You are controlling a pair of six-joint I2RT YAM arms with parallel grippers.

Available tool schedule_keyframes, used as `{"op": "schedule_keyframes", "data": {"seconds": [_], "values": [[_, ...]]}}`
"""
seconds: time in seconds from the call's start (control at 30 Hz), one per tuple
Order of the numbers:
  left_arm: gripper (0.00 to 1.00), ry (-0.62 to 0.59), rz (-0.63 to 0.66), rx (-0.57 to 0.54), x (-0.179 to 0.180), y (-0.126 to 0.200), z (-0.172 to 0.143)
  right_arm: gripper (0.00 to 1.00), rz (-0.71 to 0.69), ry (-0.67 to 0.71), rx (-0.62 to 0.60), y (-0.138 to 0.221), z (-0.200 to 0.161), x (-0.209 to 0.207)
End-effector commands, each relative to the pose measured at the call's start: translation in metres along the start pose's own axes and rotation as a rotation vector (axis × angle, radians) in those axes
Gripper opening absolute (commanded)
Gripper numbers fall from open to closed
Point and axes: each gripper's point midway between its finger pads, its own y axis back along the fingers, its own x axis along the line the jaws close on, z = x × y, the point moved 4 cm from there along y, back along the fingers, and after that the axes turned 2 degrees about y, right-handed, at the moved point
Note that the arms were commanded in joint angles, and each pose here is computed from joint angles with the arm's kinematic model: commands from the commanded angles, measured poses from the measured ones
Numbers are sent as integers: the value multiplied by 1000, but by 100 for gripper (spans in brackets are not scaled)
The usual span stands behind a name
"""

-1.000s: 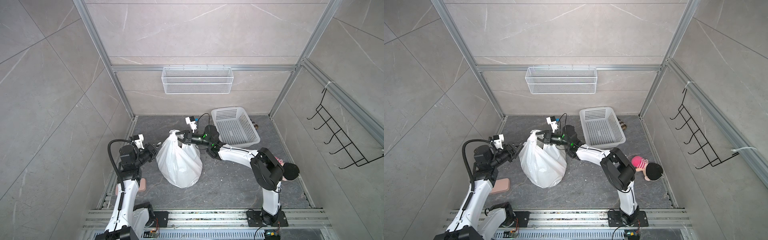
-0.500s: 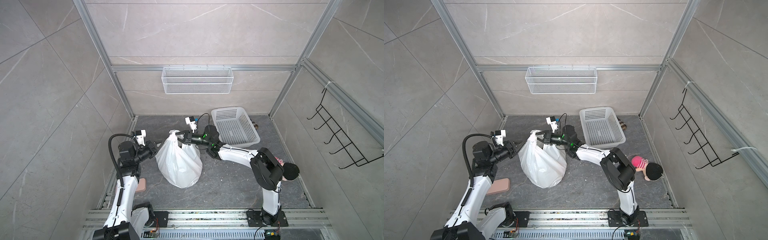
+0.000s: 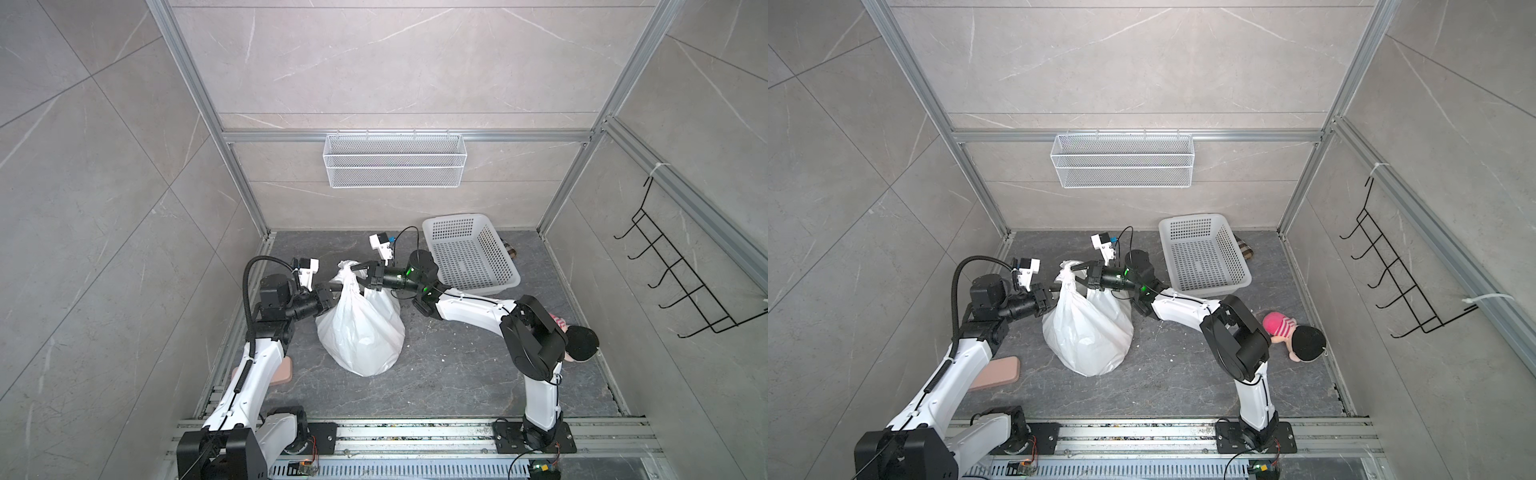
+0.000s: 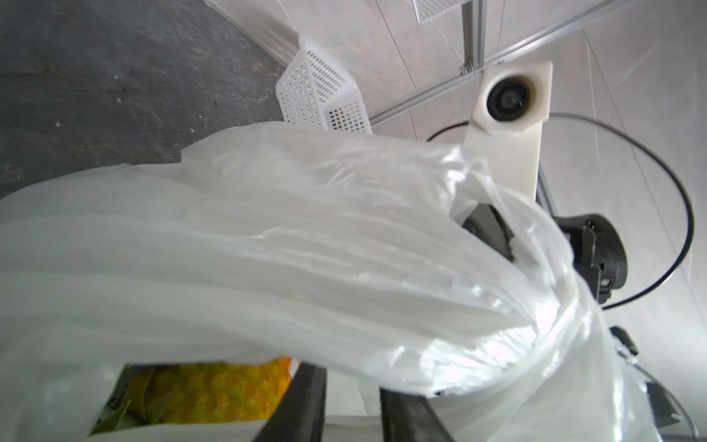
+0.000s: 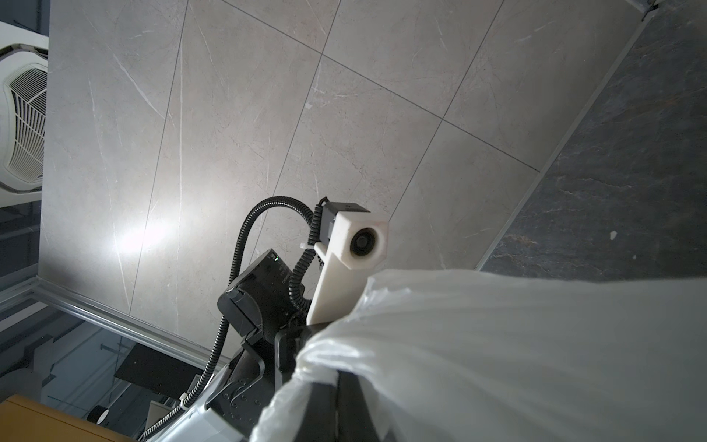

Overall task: Place the pineapple into a plastic bag & tie a knot
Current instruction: Tie the plastic bag at the center of the board.

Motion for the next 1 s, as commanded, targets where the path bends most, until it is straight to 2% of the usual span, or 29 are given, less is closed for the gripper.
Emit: {"op": "schedule_keyframes", "data": {"seconds": [0.0,0.1,0.33,0.53,0.7,0.87,0.97], "values": [[39,-162,-69,9,-24,0,5,0,52,33,-9,-3,5,13],[48,-202,-63,-40,-29,3,11,0,50,33,-9,-2,4,13],[49,-286,-47,-141,-41,14,17,0,39,26,-3,0,1,9],[50,-318,-90,-163,-49,16,18,0,43,17,-1,0,1,9],[38,-327,-95,-168,-49,13,23,0,44,9,-1,1,-1,7],[18,-370,-110,-198,-54,16,26,0,46,5,1,1,-1,7],[3,-392,-115,-201,-57,18,24,0,46,5,-2,1,-1,8]]}}
